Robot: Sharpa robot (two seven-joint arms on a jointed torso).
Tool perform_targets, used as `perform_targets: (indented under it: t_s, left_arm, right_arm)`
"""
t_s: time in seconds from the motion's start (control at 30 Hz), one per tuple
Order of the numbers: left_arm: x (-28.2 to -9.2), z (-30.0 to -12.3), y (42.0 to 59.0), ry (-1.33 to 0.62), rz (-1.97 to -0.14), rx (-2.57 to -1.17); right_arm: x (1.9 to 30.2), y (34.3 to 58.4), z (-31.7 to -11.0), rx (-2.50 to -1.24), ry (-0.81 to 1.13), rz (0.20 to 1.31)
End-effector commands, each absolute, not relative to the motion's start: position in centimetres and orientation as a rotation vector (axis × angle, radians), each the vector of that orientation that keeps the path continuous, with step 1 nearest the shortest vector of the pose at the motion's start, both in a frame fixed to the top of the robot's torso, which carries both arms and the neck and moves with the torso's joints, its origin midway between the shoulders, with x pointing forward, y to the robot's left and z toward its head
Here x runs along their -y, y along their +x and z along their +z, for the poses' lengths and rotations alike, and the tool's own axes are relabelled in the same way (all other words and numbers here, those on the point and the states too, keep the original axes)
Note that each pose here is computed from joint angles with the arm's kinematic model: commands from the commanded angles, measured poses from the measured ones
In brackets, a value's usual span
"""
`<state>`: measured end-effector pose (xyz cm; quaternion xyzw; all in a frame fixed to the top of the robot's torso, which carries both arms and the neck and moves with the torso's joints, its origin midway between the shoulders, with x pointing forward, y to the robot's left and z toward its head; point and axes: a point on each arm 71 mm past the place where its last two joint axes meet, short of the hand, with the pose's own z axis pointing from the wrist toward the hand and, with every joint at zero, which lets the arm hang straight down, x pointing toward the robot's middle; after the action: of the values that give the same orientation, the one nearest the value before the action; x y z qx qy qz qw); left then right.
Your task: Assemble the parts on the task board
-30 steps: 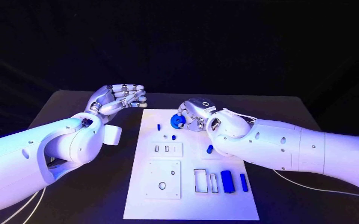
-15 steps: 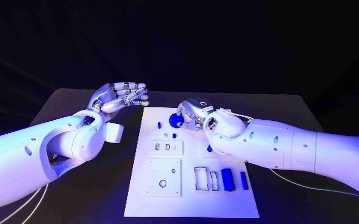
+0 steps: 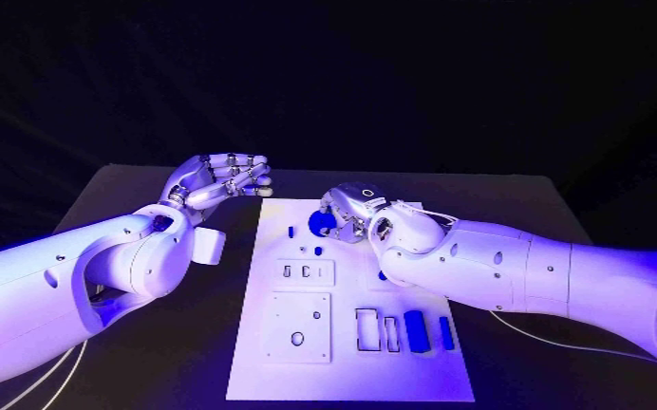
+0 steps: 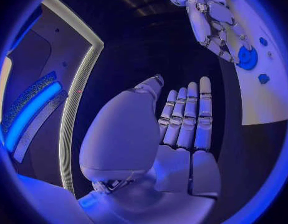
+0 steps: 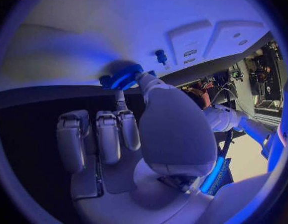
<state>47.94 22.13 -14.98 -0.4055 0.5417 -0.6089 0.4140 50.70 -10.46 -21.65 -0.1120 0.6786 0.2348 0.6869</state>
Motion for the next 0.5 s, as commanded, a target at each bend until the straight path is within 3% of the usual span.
perform_targets:
  t_s: [0.03,0.5]
  left_arm:
    - [-21.87,-14.84,47.91,-1.012,-1.554,-1.370]
    - [-21.94,-14.86,47.90,-1.014,-1.552,-1.374]
  right_arm:
    - [10.21,50.55,-22.08,-1.561,-0.282,0.531]
    - [10.85,50.62,-22.66,-1.638,-0.270,0.545]
